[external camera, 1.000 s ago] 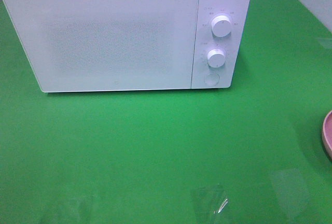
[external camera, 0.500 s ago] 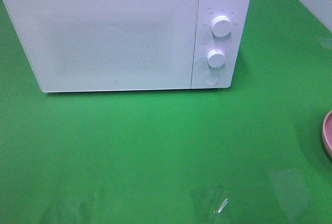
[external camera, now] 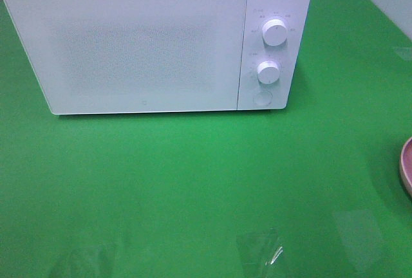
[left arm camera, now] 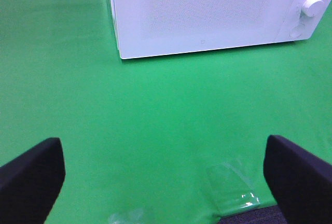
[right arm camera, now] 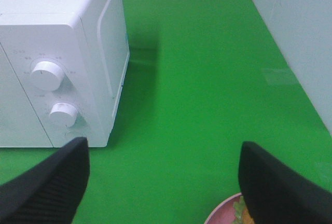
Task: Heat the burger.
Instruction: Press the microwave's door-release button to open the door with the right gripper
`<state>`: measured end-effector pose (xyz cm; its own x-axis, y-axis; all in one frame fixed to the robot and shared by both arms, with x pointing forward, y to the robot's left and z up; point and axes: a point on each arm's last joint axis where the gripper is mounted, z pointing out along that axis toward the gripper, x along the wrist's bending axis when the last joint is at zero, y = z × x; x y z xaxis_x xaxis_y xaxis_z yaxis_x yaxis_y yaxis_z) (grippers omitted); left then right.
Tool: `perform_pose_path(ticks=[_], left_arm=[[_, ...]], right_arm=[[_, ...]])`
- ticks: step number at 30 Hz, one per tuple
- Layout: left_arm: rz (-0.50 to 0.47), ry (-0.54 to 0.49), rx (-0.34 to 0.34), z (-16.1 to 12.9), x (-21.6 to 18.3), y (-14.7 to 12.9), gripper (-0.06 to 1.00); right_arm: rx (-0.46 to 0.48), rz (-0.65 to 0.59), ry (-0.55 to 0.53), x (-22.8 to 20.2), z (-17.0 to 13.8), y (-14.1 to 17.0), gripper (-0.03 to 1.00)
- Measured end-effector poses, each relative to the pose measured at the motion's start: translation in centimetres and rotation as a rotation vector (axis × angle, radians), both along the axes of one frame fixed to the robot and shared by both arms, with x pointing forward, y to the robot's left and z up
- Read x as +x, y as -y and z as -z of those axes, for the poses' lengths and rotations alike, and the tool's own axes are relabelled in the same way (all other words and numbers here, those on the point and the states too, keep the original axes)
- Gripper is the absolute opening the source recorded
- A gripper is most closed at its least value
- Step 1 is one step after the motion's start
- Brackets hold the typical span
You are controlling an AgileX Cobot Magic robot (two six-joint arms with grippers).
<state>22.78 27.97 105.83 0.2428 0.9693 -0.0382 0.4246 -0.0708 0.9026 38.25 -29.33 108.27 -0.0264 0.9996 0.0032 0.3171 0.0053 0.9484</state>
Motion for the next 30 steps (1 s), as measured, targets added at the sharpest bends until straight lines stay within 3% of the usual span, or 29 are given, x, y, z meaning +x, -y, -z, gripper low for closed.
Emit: perform_pose_path(ticks=[4,21,30], left_arm=[[0.000,0.000,0.000,0.0,0.0,0.0,0.98],[0.000,0.000,0.000,0.0,0.0,0.0,0.98],[0.000,0.000,0.000,0.0,0.0,0.0,0.98]], right_arm=[[-0.002,-0.007,-0.015,1.6,1.0,-0.1,0.76],[0.026,-0.053,0.153,4.6,5.9,-0.7,0.76],[0.017,-0.076,0.129,7.1,8.4,-1.9,0.76]])
